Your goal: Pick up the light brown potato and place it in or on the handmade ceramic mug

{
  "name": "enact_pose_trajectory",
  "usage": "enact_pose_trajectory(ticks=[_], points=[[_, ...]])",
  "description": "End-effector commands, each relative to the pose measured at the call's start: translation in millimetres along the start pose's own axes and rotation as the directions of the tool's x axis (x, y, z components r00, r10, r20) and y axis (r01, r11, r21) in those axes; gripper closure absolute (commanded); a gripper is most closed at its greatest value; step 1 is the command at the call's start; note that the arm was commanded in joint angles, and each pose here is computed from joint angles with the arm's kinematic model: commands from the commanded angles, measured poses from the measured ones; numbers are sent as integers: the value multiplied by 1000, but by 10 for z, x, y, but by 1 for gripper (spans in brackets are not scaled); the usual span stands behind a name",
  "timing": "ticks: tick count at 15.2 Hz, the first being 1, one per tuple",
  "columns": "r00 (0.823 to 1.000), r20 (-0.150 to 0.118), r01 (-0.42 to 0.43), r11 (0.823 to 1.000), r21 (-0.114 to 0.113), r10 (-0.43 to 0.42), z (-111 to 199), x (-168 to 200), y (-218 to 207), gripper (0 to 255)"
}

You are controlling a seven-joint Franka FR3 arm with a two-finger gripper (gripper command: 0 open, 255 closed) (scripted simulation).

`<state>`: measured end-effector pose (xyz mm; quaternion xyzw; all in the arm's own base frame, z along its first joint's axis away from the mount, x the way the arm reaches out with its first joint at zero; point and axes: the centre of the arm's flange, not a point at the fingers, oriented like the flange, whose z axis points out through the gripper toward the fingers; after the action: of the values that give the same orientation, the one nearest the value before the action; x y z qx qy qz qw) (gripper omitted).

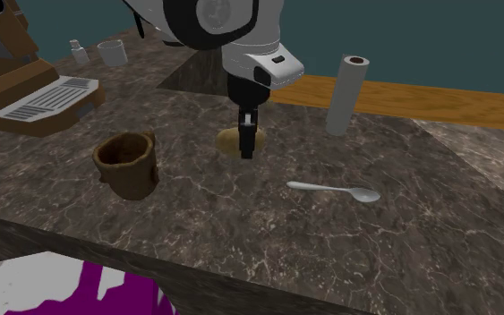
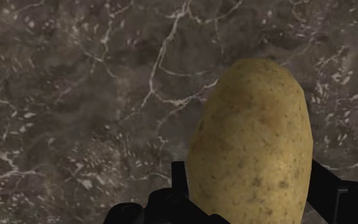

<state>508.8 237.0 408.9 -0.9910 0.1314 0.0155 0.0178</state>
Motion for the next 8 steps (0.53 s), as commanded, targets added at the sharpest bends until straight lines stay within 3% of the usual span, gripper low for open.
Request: enact_pose_trajectory(ticks=[1, 8], points=[[1000, 0, 0, 1000, 0, 0, -112, -2, 0, 255], [1000, 0, 0, 1000, 0, 0, -482, -15, -12, 255]])
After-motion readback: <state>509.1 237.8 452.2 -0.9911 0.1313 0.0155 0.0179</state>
